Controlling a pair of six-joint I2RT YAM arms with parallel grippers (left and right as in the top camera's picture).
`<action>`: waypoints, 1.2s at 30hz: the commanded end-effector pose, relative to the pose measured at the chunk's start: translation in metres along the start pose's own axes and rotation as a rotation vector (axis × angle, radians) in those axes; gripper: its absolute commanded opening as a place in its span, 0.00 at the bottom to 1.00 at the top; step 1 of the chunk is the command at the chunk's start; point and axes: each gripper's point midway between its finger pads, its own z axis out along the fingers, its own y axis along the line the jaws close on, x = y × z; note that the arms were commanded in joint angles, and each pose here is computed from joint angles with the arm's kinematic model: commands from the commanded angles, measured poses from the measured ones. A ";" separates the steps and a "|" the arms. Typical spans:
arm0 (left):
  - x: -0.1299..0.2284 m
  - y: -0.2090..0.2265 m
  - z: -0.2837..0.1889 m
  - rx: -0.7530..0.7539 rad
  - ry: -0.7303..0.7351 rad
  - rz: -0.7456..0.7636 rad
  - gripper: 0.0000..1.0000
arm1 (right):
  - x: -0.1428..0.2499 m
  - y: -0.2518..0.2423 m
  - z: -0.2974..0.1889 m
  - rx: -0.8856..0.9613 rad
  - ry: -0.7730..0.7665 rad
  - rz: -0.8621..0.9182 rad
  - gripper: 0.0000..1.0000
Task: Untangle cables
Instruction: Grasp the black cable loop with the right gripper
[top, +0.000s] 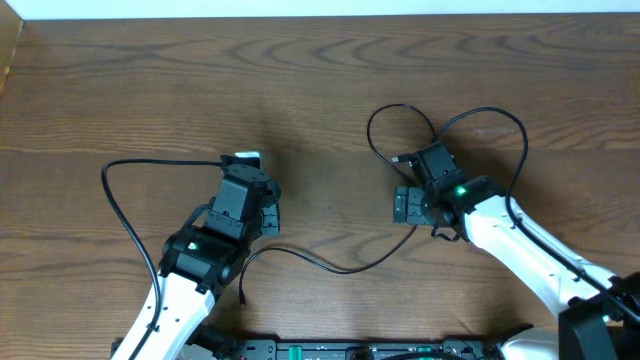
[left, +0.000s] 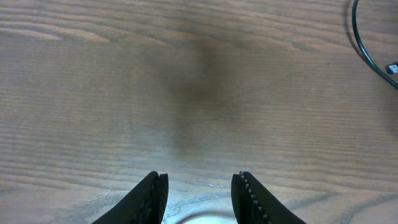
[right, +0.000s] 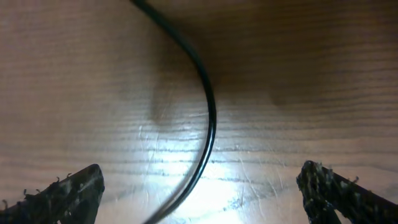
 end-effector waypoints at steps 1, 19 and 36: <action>0.001 -0.001 -0.001 0.014 0.003 0.017 0.39 | -0.002 -0.003 0.009 0.046 -0.017 0.077 0.96; 0.002 -0.001 -0.001 0.012 0.007 0.017 0.46 | 0.016 0.003 0.030 0.109 0.019 0.191 0.95; 0.005 0.000 -0.001 0.008 0.016 0.018 0.46 | 0.028 0.038 0.038 0.022 0.037 0.147 0.71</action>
